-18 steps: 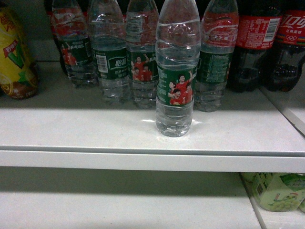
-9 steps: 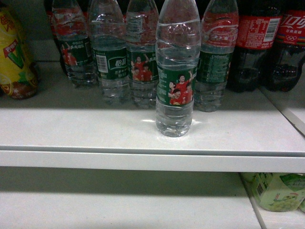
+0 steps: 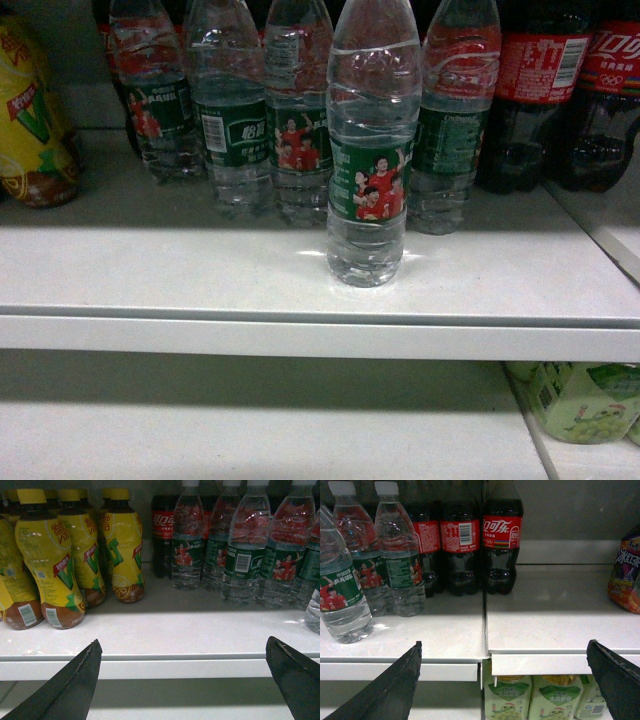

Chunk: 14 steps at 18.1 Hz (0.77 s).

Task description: Move water from second to third shelf

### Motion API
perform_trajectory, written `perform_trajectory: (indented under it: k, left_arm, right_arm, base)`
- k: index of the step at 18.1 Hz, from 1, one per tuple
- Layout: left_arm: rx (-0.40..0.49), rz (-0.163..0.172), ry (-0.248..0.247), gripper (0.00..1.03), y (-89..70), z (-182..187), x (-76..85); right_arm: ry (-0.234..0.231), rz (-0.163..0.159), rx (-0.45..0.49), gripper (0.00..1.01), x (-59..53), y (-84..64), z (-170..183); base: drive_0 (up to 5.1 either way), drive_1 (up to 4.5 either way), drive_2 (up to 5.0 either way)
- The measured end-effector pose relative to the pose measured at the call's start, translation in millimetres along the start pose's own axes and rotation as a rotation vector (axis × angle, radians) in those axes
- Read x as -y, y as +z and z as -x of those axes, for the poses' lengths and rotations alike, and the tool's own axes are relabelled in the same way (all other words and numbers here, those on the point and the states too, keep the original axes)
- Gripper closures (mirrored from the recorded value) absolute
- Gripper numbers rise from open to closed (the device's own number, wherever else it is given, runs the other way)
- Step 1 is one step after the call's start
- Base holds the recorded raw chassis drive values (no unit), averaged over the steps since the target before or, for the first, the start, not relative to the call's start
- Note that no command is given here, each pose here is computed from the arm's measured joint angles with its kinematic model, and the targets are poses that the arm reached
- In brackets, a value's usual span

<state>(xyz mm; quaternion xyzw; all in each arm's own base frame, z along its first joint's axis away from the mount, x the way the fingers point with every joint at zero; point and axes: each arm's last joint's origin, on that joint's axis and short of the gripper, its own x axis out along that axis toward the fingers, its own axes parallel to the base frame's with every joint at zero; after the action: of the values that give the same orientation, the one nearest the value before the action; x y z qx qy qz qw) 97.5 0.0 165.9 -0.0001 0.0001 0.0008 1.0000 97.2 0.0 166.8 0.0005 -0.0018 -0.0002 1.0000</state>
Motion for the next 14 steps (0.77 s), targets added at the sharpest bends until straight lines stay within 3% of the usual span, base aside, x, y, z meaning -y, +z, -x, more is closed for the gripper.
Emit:
perform_trajectory:
  k: [4,5,6,7,9,14]
  left_arm:
    - [0.0,0.0,0.0,0.05,0.0,0.0,0.0]
    - [0.0,0.0,0.0,0.05,0.0,0.0,0.0]
    - [0.0,0.0,-0.002,0.05,0.0,0.0,0.0]
    - [0.0,0.0,-0.001,0.05,0.0,0.0,0.0]
    - [0.0,0.0,-0.002,0.05,0.0,0.0,0.0]
    - [0.0,0.0,-0.001,0.05,0.0,0.0,0.0]
  right_arm:
    - [-0.002,-0.003,-0.008,0.03,0.0,-0.7,0.0]
    - [-0.026,-0.053,-0.114,0.03,-2.0,-3.0,-0.1]
    - [-0.019,-0.105,-0.169,0.03,-7.4,-1.1,-2.5]
    - [0.004,-0.13,-0.146,0.03,-11.0,7.4,-2.2]
    - [0.021,-0.164,-0.034,0.03,-12.0,39.6,-5.5]
    - [0.113,-0.163,-0.006,0.03,-19.0,68.6,-52.0]
  base:
    - [0.0,0.0,0.0]
    - [0.0,0.0,0.0]
    - [0.0,0.0,0.0]
    - [0.0,0.0,0.0]
    - [0.0,0.0,0.0]
    - [0.0,0.0,0.0]
